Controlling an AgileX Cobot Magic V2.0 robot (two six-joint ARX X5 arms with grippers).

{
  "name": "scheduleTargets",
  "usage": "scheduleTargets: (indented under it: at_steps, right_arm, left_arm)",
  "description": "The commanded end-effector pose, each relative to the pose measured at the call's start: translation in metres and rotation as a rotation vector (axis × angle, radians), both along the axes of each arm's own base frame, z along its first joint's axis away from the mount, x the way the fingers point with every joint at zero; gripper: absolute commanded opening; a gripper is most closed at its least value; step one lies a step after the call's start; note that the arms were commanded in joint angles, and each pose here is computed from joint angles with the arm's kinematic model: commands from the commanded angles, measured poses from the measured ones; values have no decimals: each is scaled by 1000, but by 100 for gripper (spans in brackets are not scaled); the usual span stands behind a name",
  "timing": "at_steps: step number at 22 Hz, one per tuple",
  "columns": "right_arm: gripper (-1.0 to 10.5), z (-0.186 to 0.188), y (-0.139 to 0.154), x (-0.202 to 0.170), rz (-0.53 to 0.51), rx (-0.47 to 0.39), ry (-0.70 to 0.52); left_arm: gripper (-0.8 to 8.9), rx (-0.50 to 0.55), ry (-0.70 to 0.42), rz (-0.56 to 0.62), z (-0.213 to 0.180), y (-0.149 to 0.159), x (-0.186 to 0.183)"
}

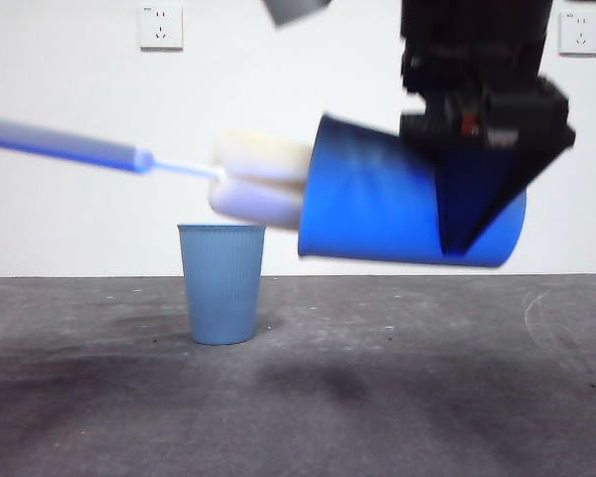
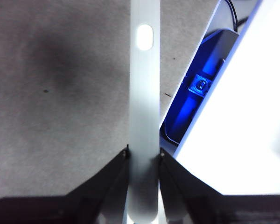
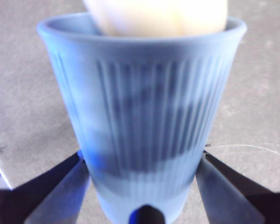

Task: Pick up the cup brush,pick up the cup,insert the brush into the cup,clean the cup,put the cup brush back,put the cup back to the fixed position on the table

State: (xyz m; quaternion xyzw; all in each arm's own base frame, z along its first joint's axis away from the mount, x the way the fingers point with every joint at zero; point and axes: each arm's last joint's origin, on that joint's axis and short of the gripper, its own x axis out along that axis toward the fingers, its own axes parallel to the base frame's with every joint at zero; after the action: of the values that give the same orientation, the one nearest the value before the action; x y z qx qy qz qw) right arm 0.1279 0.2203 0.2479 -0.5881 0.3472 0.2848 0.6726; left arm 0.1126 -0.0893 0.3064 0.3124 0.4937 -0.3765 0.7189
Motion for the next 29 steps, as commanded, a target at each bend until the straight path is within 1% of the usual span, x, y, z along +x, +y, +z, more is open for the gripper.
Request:
scheduleTargets:
  at_steps: [1, 3, 7, 10, 13, 17, 20, 22, 23, 25, 26, 28, 29]
  right_arm:
    - [-13, 7, -3, -3, -38, 54, -14]
    - [-13, 12, -7, -4, -56, 85, -22]
    - [-13, 21, -14, -8, -93, 141, -35]
    - [-13, 27, -18, -10, -131, 191, -52]
    - [-13, 35, -23, -12, -167, 256, -70]
    - [-13, 49, -31, -16, -214, 383, -107]
    - [-13, 61, -37, -19, -243, 507, -138]
    - [-13, 70, -41, -21, -255, 585, -157]
    - [-13, 77, -45, -23, -264, 653, -174]
    - [-13, 90, -54, -27, -275, 761, -200]
    - [-13, 94, -58, -29, -273, 788, -208]
    - [-13, 101, -68, -34, -284, 840, -217]
    - [-13, 104, -74, -37, -286, 859, -220]
  left_arm:
    - [-8, -14, -38, 51, 6, 8, -7]
    - [-8, -31, -70, 82, 10, 14, -14]
    - [-8, -96, -117, 128, 17, 24, -28]
    - [-8, -155, -146, 189, 22, 32, -37]
    - [-8, -210, -193, 288, 27, 39, -45]
    - [-8, -268, -325, 482, 34, 48, -50]
    - [-8, -350, -374, 577, 39, 49, -49]
    - [-8, -391, -398, 619, 41, 47, -46]
    - [-9, -416, -419, 654, 41, 45, -42]
    - [-9, -459, -426, 711, 33, 38, -30]
    - [-9, -473, -426, 744, 26, 35, -22]
    - [-9, -466, -428, 791, 7, 31, -6]
    - [-9, -469, -402, 814, -4, 29, 4]
